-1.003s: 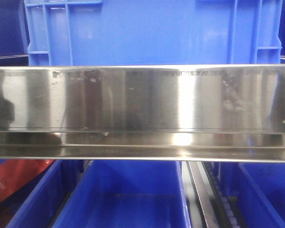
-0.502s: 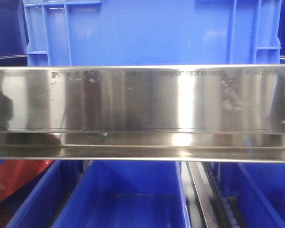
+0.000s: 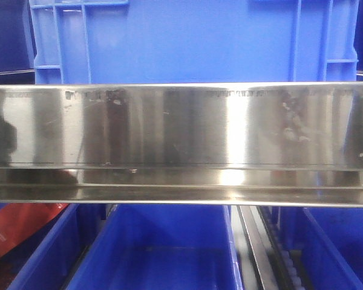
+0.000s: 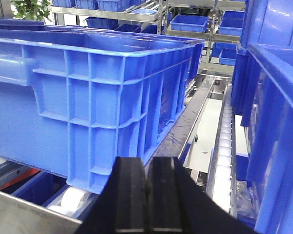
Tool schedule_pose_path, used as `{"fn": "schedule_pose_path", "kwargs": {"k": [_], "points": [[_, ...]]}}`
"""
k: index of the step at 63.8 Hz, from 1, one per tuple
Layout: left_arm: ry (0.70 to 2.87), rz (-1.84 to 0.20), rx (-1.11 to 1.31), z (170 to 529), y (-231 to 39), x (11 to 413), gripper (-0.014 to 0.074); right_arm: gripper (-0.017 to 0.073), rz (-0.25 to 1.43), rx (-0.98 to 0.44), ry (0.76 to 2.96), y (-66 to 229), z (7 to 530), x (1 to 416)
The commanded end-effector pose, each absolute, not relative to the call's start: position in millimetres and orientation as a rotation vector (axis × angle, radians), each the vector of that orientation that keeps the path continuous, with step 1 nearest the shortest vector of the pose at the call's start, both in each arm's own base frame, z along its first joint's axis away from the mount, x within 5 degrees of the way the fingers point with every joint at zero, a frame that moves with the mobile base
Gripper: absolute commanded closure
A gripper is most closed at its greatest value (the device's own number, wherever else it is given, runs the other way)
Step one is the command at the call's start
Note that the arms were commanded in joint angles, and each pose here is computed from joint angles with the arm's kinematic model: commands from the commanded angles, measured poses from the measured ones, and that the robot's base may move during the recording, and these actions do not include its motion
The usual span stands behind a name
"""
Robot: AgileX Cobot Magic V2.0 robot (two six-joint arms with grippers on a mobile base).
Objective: Place valve from conveyor to right shelf box
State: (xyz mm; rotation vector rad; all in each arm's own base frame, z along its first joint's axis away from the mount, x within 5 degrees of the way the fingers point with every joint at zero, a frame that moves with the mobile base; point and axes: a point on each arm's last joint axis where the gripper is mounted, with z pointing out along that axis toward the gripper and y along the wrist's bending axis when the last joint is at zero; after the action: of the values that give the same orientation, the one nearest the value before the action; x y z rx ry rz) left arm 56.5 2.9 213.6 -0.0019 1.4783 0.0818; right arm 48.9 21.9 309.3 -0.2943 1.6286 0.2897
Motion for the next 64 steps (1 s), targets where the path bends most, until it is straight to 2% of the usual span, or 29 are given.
{"fn": "schedule_pose_path", "kwargs": {"k": [1, 10, 21, 37, 57, 64], "points": [[1.449, 0.077, -0.01, 216.4, 3.0, 55.7, 0.0704, 0.0722, 0.273, -0.287, 1.592, 20.8, 311.8, 49.0], [1.449, 0.077, -0.01, 216.4, 3.0, 55.7, 0.0704, 0.0722, 0.247, -0.247, 1.555, 18.6, 314.2, 50.6], [1.449, 0.077, -0.01, 216.4, 3.0, 55.7, 0.0704, 0.0722, 0.195, -0.061, 1.562, 10.5, 301.0, 56.9], [1.449, 0.077, -0.01, 216.4, 3.0, 55.7, 0.0704, 0.0722, 0.138, 0.072, 1.532, 2.8, 264.7, 52.4], [1.449, 0.077, -0.01, 216.4, 3.0, 55.7, 0.0704, 0.0722, 0.128, 0.085, 1.566, 1.8, 205.6, 56.5], [1.449, 0.077, -0.01, 216.4, 3.0, 55.7, 0.0704, 0.0722, 0.128, 0.086, 1.537, 1.6, 208.3, 56.4]]}}
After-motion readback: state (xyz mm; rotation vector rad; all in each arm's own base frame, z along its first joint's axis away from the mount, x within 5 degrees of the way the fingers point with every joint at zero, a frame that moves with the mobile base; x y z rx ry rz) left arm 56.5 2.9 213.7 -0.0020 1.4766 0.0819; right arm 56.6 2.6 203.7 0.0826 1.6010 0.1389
